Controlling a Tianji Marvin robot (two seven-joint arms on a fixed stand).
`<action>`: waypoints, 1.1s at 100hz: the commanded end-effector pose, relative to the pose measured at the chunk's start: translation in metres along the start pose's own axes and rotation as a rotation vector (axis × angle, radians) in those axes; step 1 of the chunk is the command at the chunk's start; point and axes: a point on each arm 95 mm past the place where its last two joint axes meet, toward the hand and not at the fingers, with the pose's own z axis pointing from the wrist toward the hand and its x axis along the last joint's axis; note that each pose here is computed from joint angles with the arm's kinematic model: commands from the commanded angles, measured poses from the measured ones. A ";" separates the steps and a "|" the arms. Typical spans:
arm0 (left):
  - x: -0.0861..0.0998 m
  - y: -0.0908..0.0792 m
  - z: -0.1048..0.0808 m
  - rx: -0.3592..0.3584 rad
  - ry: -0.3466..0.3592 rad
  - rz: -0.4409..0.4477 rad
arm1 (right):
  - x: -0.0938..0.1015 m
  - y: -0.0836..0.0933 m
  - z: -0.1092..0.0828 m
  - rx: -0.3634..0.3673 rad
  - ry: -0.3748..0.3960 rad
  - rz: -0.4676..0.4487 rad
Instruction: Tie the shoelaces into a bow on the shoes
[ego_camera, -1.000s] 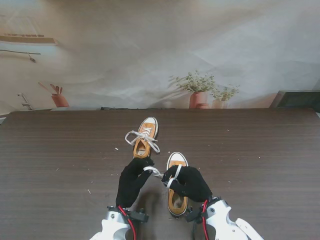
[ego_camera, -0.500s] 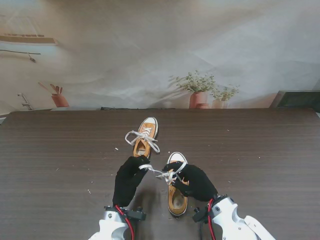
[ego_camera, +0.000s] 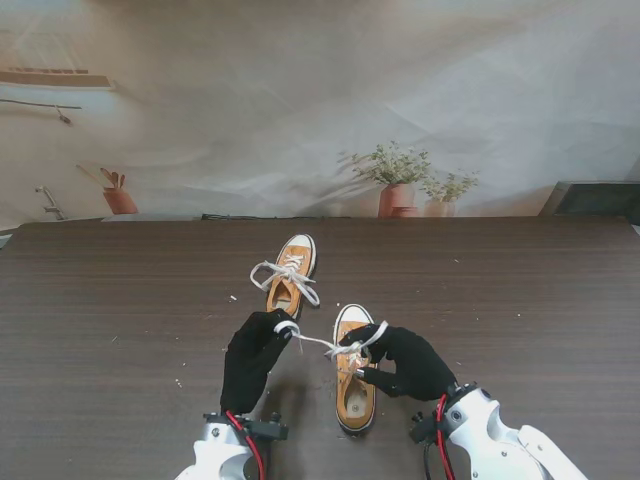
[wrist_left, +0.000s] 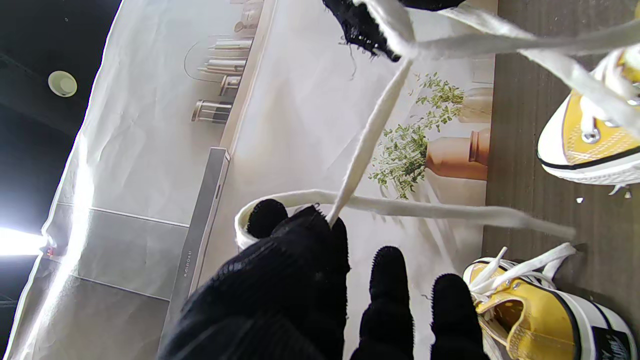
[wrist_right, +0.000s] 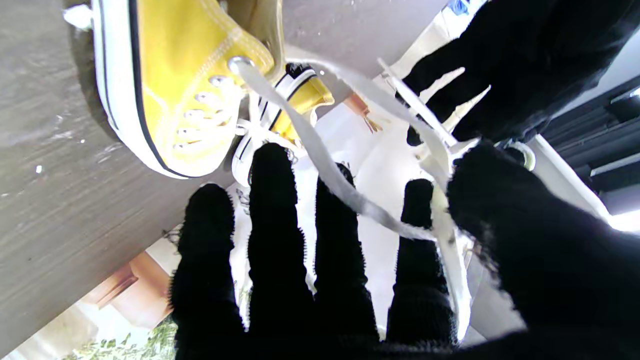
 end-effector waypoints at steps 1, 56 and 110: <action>0.004 0.004 0.001 -0.017 0.006 -0.005 | 0.000 -0.006 0.002 0.013 -0.011 0.031; 0.005 0.002 -0.003 -0.021 -0.009 -0.007 | 0.002 -0.017 0.008 -0.097 -0.047 0.146; 0.002 -0.019 -0.013 0.035 -0.058 0.032 | -0.005 -0.025 0.012 -0.274 -0.131 0.203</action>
